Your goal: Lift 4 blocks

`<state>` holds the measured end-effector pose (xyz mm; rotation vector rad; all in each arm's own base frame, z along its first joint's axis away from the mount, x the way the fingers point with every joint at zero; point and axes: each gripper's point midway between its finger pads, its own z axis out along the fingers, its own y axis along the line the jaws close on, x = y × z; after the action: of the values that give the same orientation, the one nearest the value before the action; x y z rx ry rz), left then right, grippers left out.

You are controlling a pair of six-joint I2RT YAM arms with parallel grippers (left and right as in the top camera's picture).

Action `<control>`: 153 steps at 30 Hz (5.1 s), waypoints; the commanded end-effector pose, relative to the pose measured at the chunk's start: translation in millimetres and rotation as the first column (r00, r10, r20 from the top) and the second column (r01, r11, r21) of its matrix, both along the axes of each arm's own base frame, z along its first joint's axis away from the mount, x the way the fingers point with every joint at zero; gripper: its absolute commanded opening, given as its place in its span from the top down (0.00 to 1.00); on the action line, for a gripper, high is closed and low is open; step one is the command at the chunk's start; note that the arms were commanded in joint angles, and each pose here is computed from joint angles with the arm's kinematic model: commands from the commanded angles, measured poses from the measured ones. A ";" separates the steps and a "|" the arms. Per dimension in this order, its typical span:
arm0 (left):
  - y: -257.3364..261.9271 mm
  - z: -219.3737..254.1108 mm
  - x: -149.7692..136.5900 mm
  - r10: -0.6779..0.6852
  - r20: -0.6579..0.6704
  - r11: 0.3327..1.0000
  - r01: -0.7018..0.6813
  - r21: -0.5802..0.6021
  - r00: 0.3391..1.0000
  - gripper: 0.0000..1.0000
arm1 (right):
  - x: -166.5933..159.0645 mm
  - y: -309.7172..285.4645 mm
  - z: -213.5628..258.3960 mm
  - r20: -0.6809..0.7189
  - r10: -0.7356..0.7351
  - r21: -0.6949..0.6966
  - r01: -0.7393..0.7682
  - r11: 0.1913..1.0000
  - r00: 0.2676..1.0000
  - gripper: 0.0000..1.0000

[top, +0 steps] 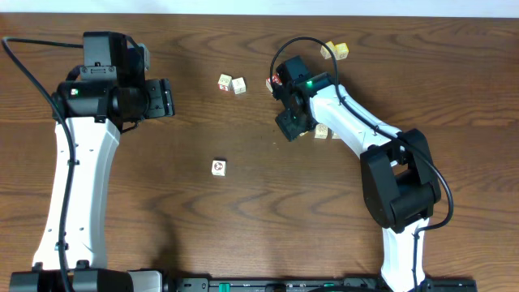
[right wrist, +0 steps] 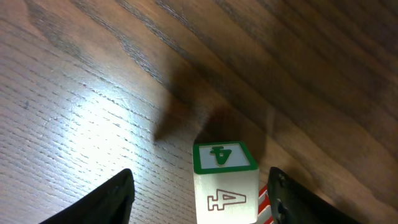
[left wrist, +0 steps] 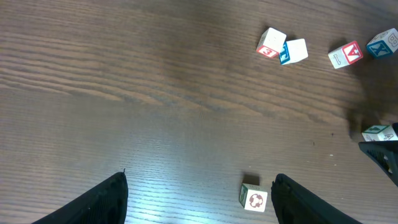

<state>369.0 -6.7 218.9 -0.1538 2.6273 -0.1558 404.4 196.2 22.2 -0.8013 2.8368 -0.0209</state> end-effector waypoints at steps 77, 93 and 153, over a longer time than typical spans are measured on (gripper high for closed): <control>2.9 5.1 2.4 0.006 0.015 1.000 -0.006 0.009 1.000 0.26 | -6.0 -22.4 -16.2 -0.038 -0.636 0.044 0.638 0.769 0.770 0.69; 2.9 5.1 2.4 0.006 0.015 1.000 -0.006 0.009 1.000 0.26 | -4.9 -22.7 -16.0 -0.039 -0.681 0.055 0.682 0.729 0.731 0.73; 2.9 5.1 2.4 0.006 0.015 1.000 -0.006 0.009 1.000 0.26 | -8.5 -21.1 -16.2 -0.070 -0.653 0.052 0.656 0.753 0.754 0.51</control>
<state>369.0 -6.7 218.9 -0.1538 2.6273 -0.1558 395.5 180.8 9.0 0.2512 2.9776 0.0308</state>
